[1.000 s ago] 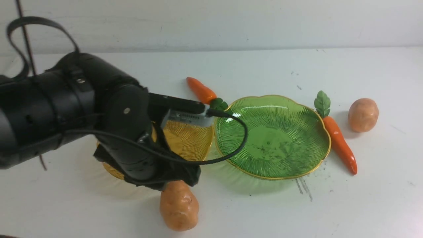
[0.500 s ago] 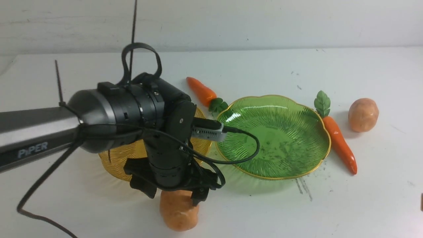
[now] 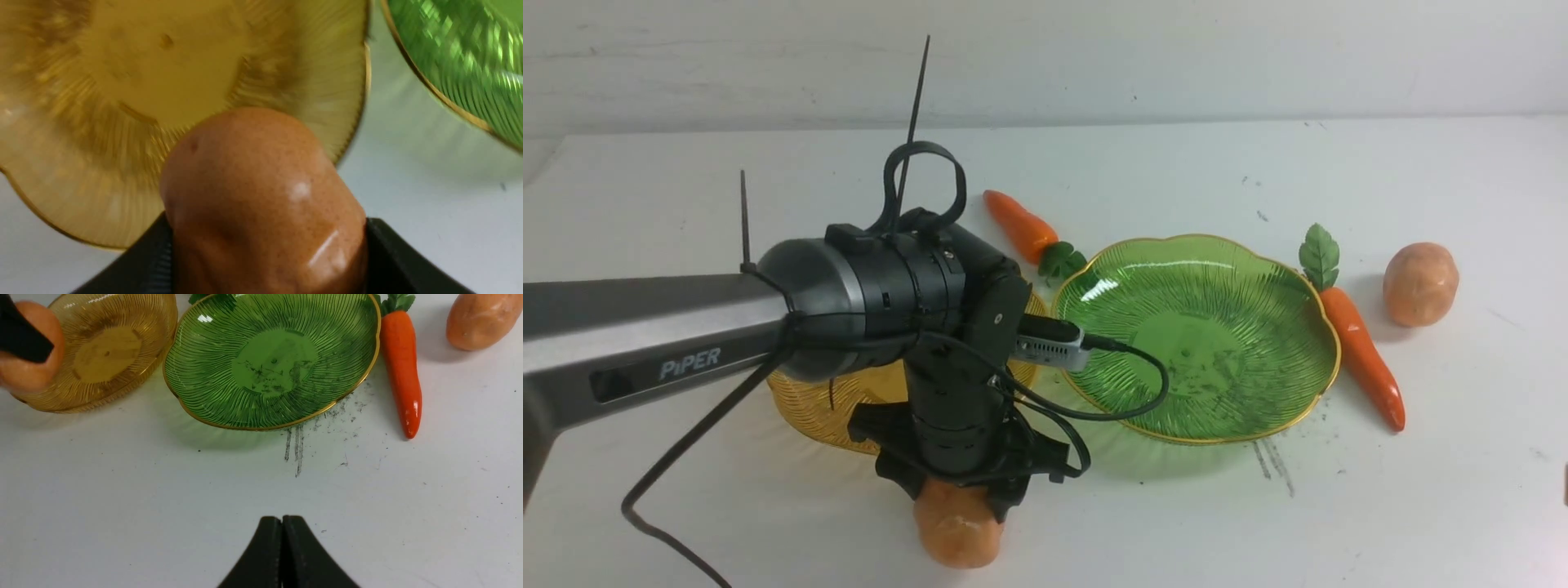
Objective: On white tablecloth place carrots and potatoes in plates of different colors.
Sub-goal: 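Put the potatoes from the left side into the left plate with the left gripper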
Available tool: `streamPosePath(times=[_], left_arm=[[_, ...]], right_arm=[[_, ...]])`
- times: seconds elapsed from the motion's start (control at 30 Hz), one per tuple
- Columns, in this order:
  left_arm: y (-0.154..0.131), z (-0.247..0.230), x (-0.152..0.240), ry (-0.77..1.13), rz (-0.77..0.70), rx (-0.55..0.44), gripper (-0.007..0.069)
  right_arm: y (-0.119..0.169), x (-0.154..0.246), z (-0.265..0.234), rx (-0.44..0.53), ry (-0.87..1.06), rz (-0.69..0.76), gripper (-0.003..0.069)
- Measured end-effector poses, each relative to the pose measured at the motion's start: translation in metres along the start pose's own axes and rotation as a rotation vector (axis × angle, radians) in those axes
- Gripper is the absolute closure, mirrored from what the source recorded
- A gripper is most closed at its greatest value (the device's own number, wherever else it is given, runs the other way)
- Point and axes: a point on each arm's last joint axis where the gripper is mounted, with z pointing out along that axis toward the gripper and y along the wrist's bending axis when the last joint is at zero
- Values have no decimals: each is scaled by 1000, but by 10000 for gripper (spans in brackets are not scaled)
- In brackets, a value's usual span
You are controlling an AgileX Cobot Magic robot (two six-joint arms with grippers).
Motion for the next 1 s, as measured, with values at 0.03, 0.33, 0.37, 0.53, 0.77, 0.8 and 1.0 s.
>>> streamPosePath(times=[0.03, 0.33, 0.37, 0.53, 0.77, 0.8, 1.0], left_arm=[[7, 4, -8, -13, -22, -2, 197], [53, 55, -42, 65, -158, -9, 111], [53, 56, -46, 61, -162, -8, 86], [47, 45, -76, -23, -177, 38, -55], [46, 49, -84, 16, -172, 16, -51], [44, 50, -87, -12, -191, 36, -34], [32, 53, -113, -256, -289, 213, 402]], right_arm=[[0, 0, 0, -5, -1, 5, 674], [1, 0, 0, -15, -3, 15, 674], [1, 0, 0, -15, -3, 15, 674], [1, 0, 0, -12, -2, 11, 674], [1, 0, 0, -11, -2, 10, 674], [1, 0, 0, -11, -2, 10, 674], [1, 0, 0, -11, -2, 10, 674]])
